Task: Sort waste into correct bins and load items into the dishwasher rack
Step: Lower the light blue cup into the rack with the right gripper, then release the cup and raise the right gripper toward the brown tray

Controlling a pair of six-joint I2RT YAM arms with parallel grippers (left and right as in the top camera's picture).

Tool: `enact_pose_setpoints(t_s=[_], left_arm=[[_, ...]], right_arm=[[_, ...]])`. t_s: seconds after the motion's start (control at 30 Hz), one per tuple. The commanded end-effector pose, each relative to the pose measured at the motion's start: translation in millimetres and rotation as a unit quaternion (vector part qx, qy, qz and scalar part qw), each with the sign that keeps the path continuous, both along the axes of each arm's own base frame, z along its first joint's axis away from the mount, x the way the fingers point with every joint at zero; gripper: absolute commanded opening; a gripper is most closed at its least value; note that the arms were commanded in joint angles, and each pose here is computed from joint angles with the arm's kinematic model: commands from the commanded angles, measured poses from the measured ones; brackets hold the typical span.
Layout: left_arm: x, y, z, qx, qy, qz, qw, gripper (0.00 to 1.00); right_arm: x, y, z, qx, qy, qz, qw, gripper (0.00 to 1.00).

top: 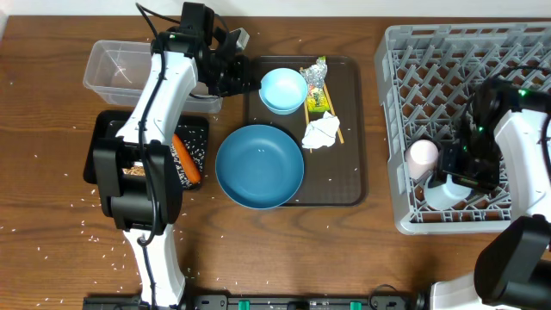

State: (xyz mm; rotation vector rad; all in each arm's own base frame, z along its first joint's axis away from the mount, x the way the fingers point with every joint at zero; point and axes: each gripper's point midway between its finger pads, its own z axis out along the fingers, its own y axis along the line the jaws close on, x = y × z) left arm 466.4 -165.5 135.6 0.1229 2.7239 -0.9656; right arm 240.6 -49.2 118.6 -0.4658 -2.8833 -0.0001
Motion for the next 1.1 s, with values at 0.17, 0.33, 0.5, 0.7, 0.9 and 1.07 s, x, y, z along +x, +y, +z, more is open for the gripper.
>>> enact_pose_setpoints(t_s=[0.17, 0.33, 0.5, 0.7, 0.9, 1.07], left_arm=[[0.1, 1.7, 0.4, 0.007, -0.004, -0.002, 1.0, 0.13], [0.0, 1.8, 0.4, 0.007, -0.004, -0.002, 1.0, 0.13], [-0.2, 1.7, 0.3, 0.007, -0.004, -0.002, 1.0, 0.13], [-2.3, 2.0, -0.4, 0.007, 0.002, -0.002, 1.0, 0.13], [-3.9, 2.2, -1.0, 0.008, 0.006, -0.002, 1.0, 0.13], [-8.0, 3.8, -3.3, 0.013, 0.016, -0.001, 1.0, 0.17]], right_arm=[[0.0, -2.7, -12.9, -0.004, -0.002, 0.004, 1.0, 0.66], [9.8, 2.4, -14.6, 0.008, -0.023, 0.003, 1.0, 0.92], [23.7, 11.1, -15.7, 0.035, -0.053, -0.002, 0.998, 0.95], [38.6, 25.7, -8.6, 0.076, -0.086, 0.013, 0.993, 0.99], [69.6, 39.4, 27.9, 0.081, -0.147, 0.056, 0.984, 0.99], [103.9, 60.6, 75.6, 0.073, -0.228, 0.108, 0.965, 0.99]])
